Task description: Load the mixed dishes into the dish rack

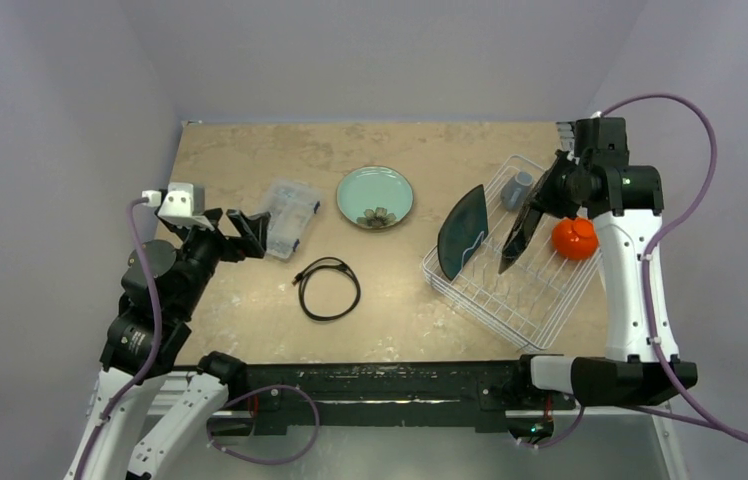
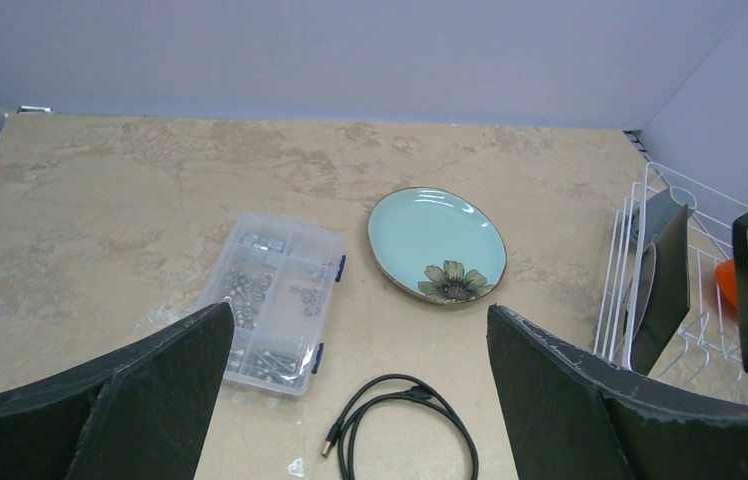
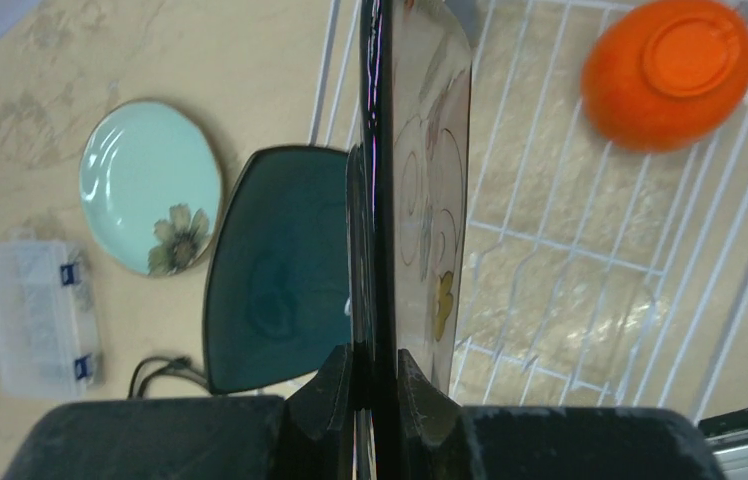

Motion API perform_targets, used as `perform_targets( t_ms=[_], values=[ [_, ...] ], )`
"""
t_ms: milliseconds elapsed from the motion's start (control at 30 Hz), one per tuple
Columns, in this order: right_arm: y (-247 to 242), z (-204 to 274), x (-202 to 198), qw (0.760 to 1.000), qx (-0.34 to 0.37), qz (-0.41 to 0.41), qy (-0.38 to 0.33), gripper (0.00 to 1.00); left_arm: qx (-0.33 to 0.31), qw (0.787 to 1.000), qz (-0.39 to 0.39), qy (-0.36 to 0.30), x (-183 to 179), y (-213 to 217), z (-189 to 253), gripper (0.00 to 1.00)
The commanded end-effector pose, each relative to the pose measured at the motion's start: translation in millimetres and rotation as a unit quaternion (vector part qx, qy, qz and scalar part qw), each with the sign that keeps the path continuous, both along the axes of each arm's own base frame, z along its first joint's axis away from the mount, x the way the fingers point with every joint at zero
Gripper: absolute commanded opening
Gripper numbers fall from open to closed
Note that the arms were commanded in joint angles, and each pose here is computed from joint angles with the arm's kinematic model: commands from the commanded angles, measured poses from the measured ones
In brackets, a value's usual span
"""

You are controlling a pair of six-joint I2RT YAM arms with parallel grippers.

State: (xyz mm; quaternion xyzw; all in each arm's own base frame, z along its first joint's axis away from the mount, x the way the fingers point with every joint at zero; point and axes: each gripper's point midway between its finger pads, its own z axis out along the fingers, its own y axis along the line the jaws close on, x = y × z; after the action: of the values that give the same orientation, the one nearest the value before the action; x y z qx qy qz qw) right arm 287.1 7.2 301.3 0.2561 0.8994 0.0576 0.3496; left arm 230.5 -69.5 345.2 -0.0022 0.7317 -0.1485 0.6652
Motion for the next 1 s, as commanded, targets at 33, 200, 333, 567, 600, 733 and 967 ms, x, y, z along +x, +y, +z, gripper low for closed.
perform_targets(
  t_ms=[33, 200, 333, 567, 600, 733, 967],
  values=[
    [37.4, 56.0, 19.9, 0.987, 0.088, 0.052, -0.123, 0.0, -0.01, 1.0, -0.004, -0.026, 1.2, -2.5, 12.2, 0.97],
    [42.3, 31.5, 11.9, 0.989, 0.131, 0.013, -0.067, 0.0, -0.013, 1.0, -0.008, -0.025, 0.3, -4.3, 12.3, 0.97],
    [33.6, 15.0, 4.2, 0.99, 0.129, -0.035, -0.033, 0.0, -0.014, 1.0, -0.009, -0.025, 0.3, -4.7, 11.7, 0.97],
    [12.5, 27.9, -5.4, 0.985, 0.114, -0.107, -0.078, 0.0, -0.012, 1.0, -0.009, -0.019, 2.0, -5.8, 8.3, 0.97],
    [12.7, 24.7, -6.3, 0.985, 0.113, -0.107, -0.072, 0.0, -0.012, 1.0, -0.01, -0.019, 2.1, -6.0, 7.9, 0.97],
    [16.2, 10.5, -5.3, 0.987, 0.116, -0.103, -0.041, 0.0, -0.012, 1.0, -0.009, -0.017, 2.6, -6.0, 6.8, 0.97],
    [20.9, -5.4, 1.3, 0.987, 0.124, -0.091, -0.039, 0.0, -0.011, 1.0, -0.01, -0.014, 4.4, -6.8, 4.9, 0.97]
  ],
)
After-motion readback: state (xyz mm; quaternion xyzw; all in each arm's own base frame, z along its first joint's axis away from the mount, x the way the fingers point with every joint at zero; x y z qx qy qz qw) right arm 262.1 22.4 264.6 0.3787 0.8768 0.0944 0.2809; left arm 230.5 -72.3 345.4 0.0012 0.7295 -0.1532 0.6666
